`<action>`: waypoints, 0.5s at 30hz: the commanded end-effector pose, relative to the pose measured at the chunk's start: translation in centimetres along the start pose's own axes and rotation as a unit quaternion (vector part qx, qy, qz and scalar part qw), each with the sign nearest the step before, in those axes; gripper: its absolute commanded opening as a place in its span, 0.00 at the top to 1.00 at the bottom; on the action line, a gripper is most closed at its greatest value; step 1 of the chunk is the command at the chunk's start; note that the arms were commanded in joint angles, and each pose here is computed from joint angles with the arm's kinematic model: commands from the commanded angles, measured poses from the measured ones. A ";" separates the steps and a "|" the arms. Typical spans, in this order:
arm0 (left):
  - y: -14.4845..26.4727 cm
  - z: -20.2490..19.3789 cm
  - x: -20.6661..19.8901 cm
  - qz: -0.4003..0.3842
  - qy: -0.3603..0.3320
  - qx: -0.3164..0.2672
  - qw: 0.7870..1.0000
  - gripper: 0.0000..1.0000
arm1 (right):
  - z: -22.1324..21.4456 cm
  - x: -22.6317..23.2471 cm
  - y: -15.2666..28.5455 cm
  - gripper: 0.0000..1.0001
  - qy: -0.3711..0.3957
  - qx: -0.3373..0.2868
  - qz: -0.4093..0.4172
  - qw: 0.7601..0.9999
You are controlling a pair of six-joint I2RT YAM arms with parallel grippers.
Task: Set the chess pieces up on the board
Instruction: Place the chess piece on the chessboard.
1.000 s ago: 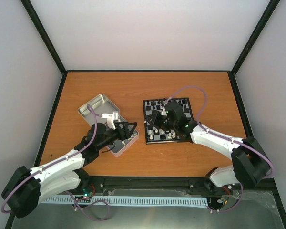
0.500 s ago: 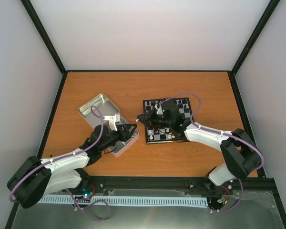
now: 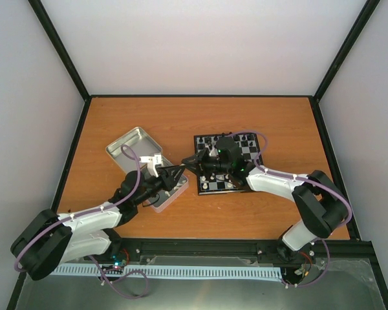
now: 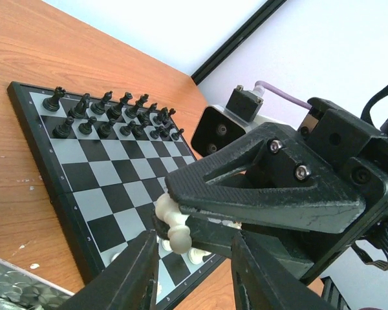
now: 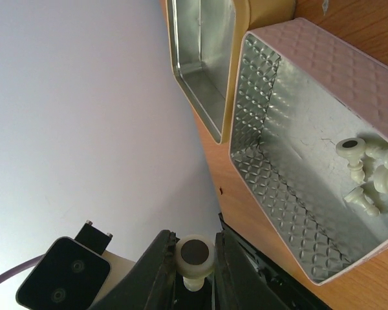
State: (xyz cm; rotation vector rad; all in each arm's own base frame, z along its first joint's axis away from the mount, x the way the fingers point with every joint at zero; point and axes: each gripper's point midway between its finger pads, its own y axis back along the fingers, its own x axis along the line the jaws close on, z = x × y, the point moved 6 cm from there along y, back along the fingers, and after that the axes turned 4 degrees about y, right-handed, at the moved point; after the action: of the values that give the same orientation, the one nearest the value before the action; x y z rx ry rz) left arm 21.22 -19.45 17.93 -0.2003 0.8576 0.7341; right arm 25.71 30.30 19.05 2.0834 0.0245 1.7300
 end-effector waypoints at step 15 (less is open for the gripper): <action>-0.4 1.9 -0.9 -0.004 -0.024 -0.047 0.999 0.94 | -0.9 0.2 -0.7 0.87 -0.003 0.033 0.006 0.999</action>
State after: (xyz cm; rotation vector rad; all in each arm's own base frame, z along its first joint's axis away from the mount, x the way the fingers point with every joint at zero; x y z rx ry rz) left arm 21.60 -19.37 17.55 -0.2009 0.8526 0.7632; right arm 25.36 30.69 18.66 2.1253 0.0553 1.7192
